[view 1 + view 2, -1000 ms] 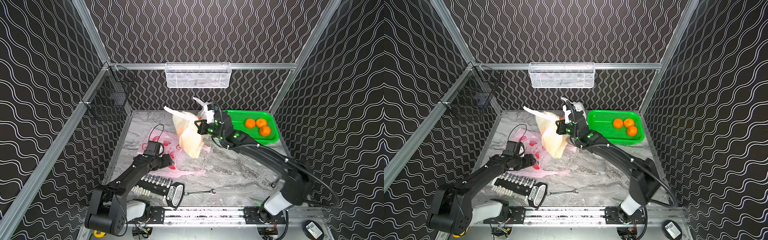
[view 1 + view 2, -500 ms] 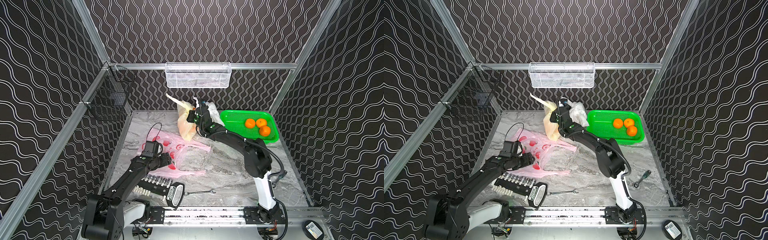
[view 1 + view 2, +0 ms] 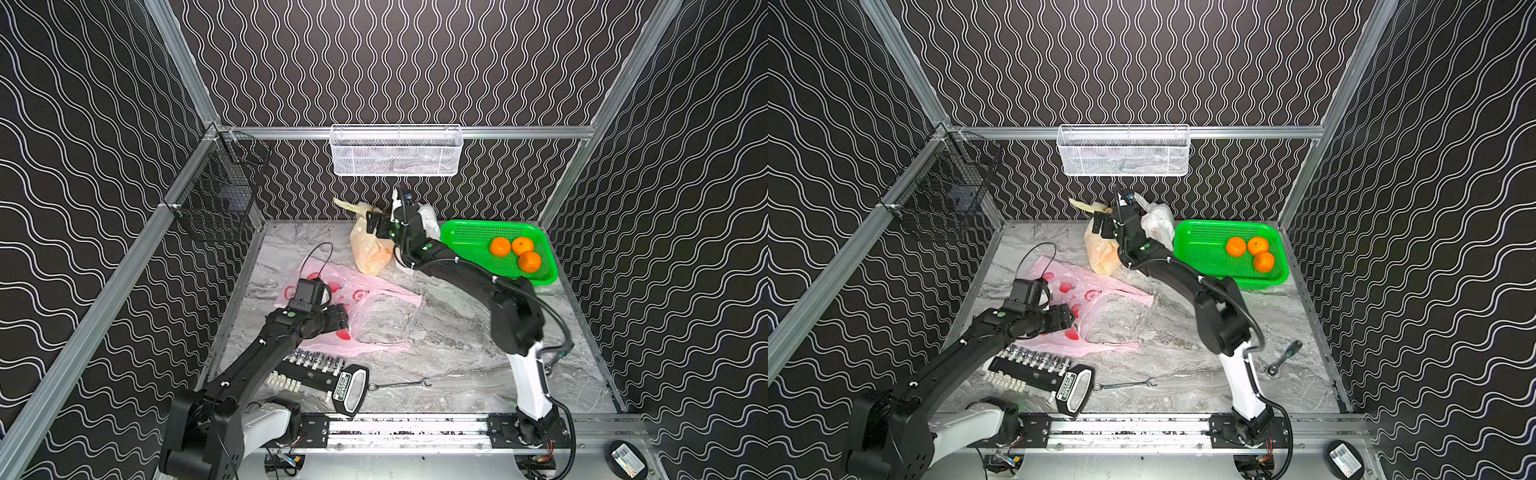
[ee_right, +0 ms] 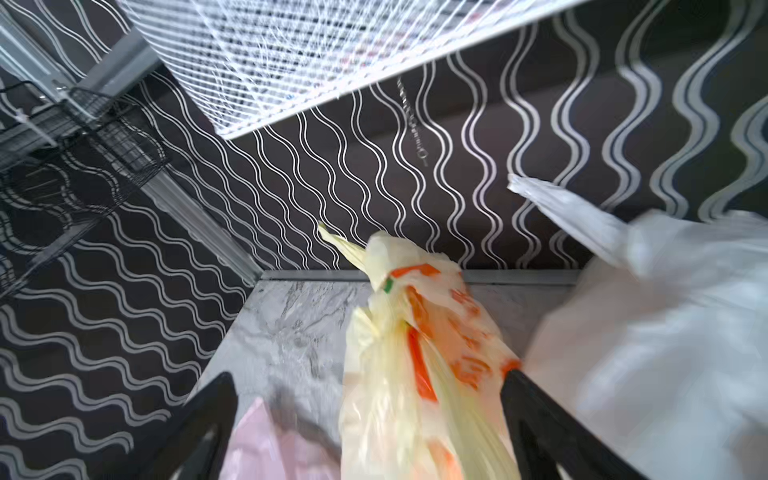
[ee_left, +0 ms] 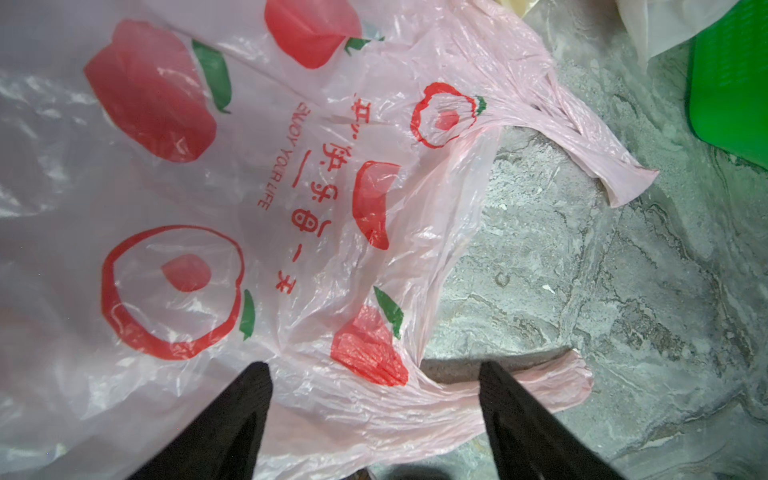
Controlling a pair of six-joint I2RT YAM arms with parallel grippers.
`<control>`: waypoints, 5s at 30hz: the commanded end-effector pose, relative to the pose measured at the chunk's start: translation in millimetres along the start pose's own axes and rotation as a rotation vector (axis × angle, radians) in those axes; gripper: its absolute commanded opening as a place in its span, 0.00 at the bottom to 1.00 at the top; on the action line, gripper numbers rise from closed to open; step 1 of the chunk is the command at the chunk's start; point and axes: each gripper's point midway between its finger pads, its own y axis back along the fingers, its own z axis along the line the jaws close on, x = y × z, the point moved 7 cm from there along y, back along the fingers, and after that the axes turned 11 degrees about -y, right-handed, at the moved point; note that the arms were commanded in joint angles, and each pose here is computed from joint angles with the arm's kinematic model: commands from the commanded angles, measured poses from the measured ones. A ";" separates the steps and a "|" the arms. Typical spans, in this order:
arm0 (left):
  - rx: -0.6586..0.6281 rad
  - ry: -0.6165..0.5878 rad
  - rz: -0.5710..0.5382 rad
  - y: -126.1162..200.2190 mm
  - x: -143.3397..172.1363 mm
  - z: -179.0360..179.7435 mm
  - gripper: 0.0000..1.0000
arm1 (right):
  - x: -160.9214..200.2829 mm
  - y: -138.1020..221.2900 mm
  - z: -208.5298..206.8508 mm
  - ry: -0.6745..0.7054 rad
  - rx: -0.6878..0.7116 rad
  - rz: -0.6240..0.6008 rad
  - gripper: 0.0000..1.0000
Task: Place the oranges into plastic bags & tie knots
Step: Place the plastic bag at the center of the board, then open the plastic bag at the center of the board.
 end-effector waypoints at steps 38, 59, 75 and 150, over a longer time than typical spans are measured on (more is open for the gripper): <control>-0.182 -0.250 0.266 -83.7 1.2 -5.8 0.28 | 51.0 203.4 -99.2 -0.036 0.188 0.333 1.00; 0.230 -0.057 -0.080 72.5 -66.2 -69.9 0.00 | 9.6 244.5 -181.9 -0.411 0.429 0.334 0.95; 0.466 0.010 -0.227 109.1 -105.2 -104.1 0.00 | 42.7 252.7 -106.8 -0.822 -0.323 0.421 0.92; 0.239 -0.372 -0.090 62.7 -68.3 -161.9 0.90 | 18.2 204.1 -30.7 -0.180 -0.121 0.520 0.00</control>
